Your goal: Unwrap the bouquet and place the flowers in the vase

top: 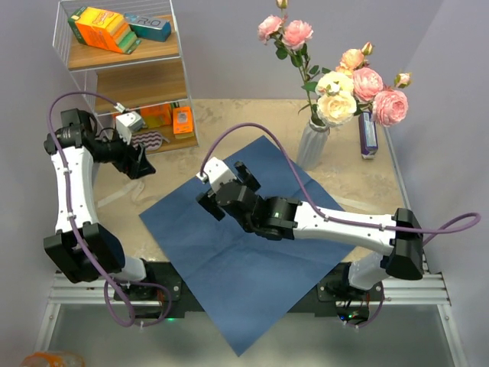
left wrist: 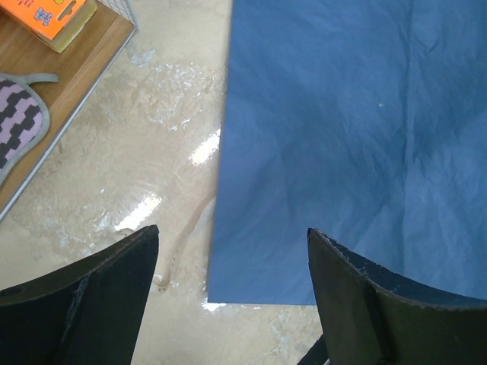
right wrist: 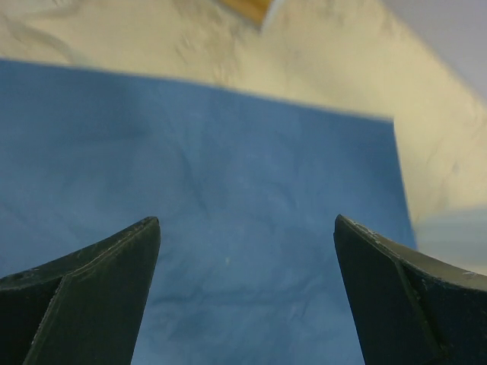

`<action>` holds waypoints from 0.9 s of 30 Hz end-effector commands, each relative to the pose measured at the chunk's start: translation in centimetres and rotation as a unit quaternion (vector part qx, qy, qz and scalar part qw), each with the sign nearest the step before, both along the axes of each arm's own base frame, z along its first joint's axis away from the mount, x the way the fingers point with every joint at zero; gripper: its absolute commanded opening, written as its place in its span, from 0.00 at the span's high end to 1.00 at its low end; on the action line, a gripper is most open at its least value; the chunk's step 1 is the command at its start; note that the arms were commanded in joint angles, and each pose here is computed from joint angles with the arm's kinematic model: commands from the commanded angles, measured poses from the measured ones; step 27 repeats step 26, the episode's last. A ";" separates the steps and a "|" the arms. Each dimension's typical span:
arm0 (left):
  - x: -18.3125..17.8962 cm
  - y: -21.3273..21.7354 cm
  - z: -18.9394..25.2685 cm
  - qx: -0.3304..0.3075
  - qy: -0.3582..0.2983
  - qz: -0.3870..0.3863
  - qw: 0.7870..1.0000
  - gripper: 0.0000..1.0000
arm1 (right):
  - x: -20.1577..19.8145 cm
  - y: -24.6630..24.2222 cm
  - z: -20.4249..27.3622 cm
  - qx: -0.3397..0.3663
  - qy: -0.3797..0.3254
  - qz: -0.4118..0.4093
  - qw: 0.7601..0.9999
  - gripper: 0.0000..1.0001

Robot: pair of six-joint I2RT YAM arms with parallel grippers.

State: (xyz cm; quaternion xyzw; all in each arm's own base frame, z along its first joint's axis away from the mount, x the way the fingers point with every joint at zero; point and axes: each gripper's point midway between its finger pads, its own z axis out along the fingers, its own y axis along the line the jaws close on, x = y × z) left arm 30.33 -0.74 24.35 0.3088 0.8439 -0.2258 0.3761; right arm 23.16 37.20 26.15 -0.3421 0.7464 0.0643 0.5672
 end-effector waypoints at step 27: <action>0.9 0.1 -2.9 -0.026 -0.001 0.036 0.999 0.14 | -3.3 -11.5 -0.9 0.115 0.092 -0.140 0.979 0.01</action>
